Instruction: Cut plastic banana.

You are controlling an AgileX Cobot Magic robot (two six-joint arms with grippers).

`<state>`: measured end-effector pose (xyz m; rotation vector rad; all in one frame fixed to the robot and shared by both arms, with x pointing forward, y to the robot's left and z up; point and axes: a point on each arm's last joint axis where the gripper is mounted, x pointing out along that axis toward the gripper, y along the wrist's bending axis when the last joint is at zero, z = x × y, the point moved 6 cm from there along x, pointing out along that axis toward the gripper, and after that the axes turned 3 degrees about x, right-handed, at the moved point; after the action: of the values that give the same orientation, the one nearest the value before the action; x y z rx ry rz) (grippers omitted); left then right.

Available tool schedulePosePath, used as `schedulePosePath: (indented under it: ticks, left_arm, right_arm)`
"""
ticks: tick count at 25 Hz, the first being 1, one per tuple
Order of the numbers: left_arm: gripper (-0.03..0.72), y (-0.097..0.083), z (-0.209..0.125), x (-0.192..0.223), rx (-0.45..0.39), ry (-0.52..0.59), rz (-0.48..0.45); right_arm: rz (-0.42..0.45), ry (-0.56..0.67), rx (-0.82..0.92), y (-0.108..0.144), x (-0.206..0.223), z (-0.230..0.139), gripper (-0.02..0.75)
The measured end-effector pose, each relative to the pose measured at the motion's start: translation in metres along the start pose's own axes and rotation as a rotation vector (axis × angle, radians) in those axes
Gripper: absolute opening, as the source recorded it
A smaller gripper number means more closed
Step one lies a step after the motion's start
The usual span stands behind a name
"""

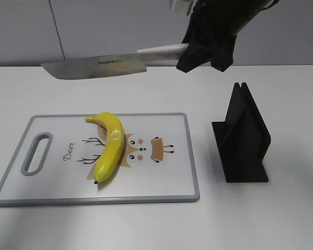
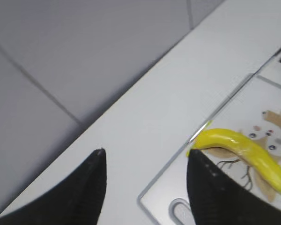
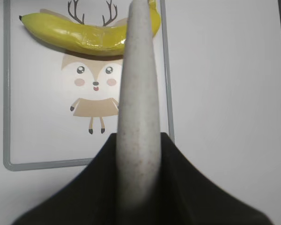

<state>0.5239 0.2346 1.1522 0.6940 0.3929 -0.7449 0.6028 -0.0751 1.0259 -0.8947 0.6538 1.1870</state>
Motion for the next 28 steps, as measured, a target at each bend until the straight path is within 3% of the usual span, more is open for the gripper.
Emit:
schedulePosePath:
  ticks: [4,8,14,19,25,28]
  left_arm:
    - [0.483,-0.001,-0.012,0.032,0.064,0.049,-0.213]
    - [0.474,0.0,-0.019,0.06,0.087,0.089,-0.318]
    - [0.467,-0.029,-0.035,0.105,0.29,0.273,-0.455]
    - [0.467,-0.05,-0.033,0.136,0.39,0.313,-0.506]
    - [0.44,-0.055,-0.044,0.158,0.387,0.334,-0.531]
    - [0.396,-0.051,-0.043,0.161,0.391,0.327,-0.502]
  right_arm:
    - [0.052,-0.045,-0.021,0.003,0.016,0.003,0.164]
    - [0.095,-0.093,-0.016,0.003,0.033,0.006,0.164]
    - [0.117,-0.095,0.002,0.003,0.05,0.002,0.164]
    - [0.134,-0.09,0.002,0.006,0.057,0.002,0.164]
    - [0.136,-0.09,0.003,0.006,0.058,0.001,0.164]
    - [0.137,-0.09,0.003,0.006,0.058,0.001,0.164]
